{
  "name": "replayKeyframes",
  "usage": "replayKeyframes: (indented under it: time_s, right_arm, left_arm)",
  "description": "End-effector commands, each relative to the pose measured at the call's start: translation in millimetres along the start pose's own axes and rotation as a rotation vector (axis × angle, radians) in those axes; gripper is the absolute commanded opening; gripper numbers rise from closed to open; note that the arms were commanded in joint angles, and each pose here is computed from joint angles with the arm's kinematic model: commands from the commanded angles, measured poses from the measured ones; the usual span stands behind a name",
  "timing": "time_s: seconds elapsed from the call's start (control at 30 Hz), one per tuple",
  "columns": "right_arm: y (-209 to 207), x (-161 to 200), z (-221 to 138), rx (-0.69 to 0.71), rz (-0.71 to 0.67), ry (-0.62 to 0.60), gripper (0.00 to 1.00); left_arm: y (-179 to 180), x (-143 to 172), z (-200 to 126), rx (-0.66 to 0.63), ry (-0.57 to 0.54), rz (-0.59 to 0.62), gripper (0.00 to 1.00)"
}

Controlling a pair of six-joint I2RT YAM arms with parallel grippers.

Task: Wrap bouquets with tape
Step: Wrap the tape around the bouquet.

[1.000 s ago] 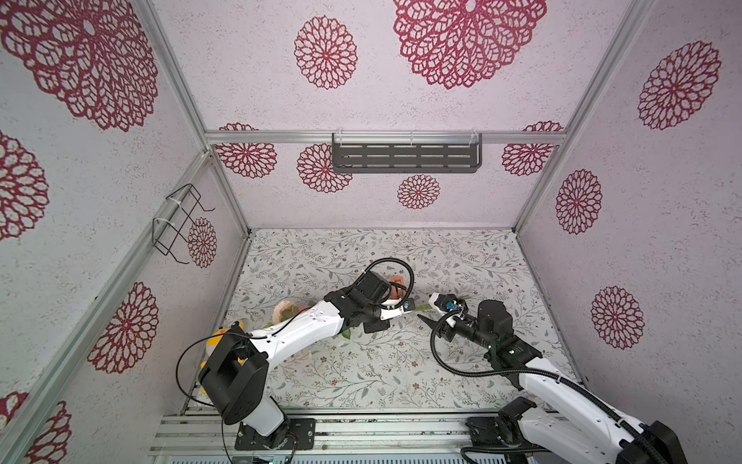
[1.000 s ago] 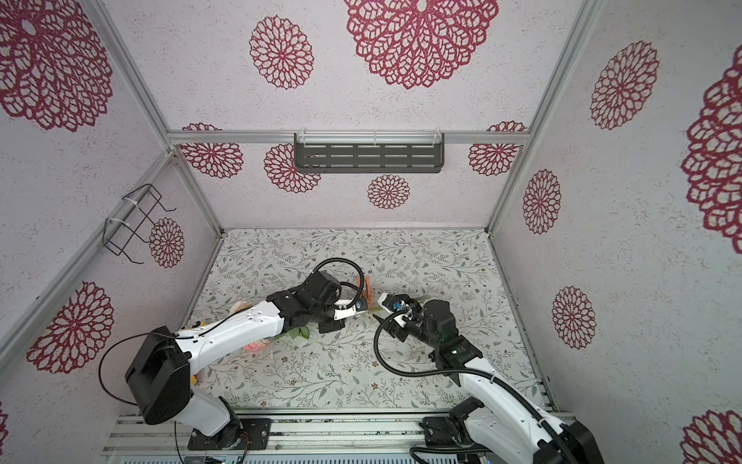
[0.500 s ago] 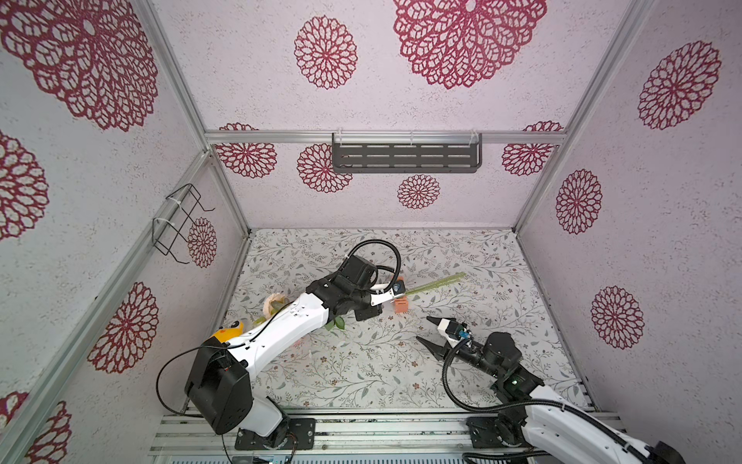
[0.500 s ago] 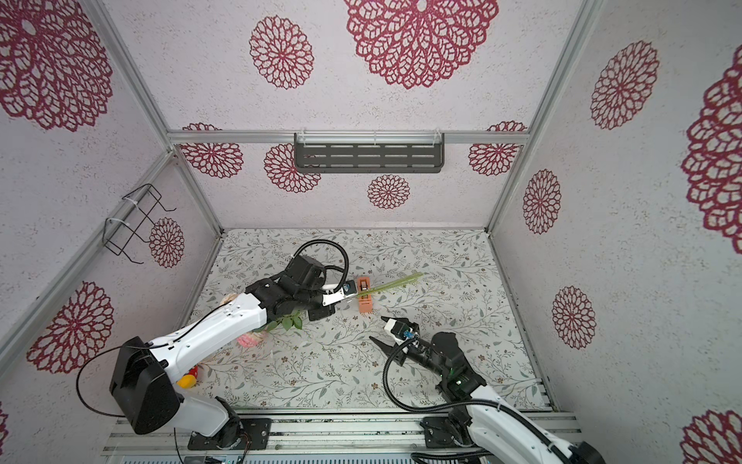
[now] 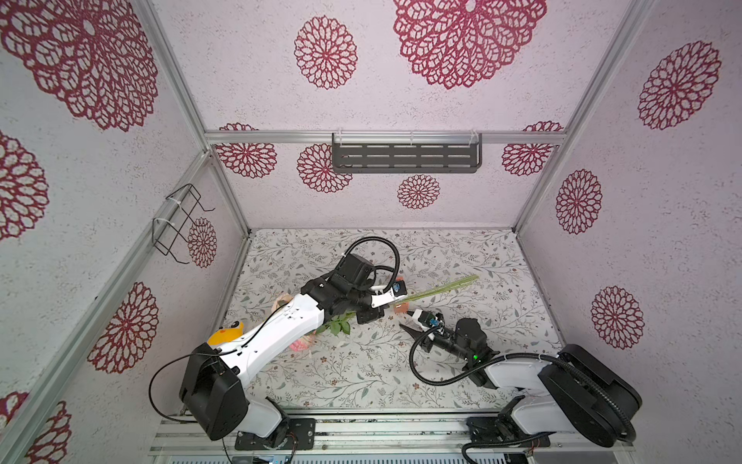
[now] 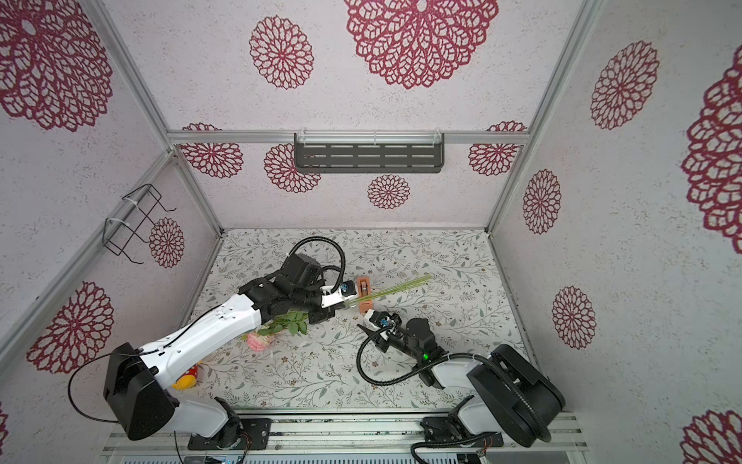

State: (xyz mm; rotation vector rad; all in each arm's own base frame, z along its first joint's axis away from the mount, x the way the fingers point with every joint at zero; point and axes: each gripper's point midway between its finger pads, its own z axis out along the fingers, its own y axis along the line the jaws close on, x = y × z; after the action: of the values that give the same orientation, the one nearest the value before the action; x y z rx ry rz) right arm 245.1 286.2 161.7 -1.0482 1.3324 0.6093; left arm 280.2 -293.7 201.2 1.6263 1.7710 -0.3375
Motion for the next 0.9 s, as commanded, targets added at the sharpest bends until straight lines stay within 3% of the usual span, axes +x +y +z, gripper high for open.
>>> replayKeyframes:
  time_s: [0.0, 0.1, 0.3, 0.87]
  right_arm:
    - [26.6, -52.7, 3.8, -0.142, -0.112, -0.18, 0.4]
    - [41.0, -60.6, -2.6, -0.2, -0.12, -0.204, 0.38]
    - [36.1, -72.0, -8.2, -0.164, -0.161, -0.199, 0.37]
    - [-3.8, -66.4, 4.3, -0.028, -0.333, 0.04, 0.4]
  left_arm:
    - [7.8, -4.6, 0.0, -0.004, -0.012, -0.019, 0.0]
    - [11.4, 1.0, 3.2, -0.011, 0.009, -0.035, 0.0]
    - [7.4, 3.0, 5.8, 0.008, 0.01, -0.03, 0.0]
    - [-16.5, 2.2, 0.8, 0.124, 0.014, -0.003, 0.0]
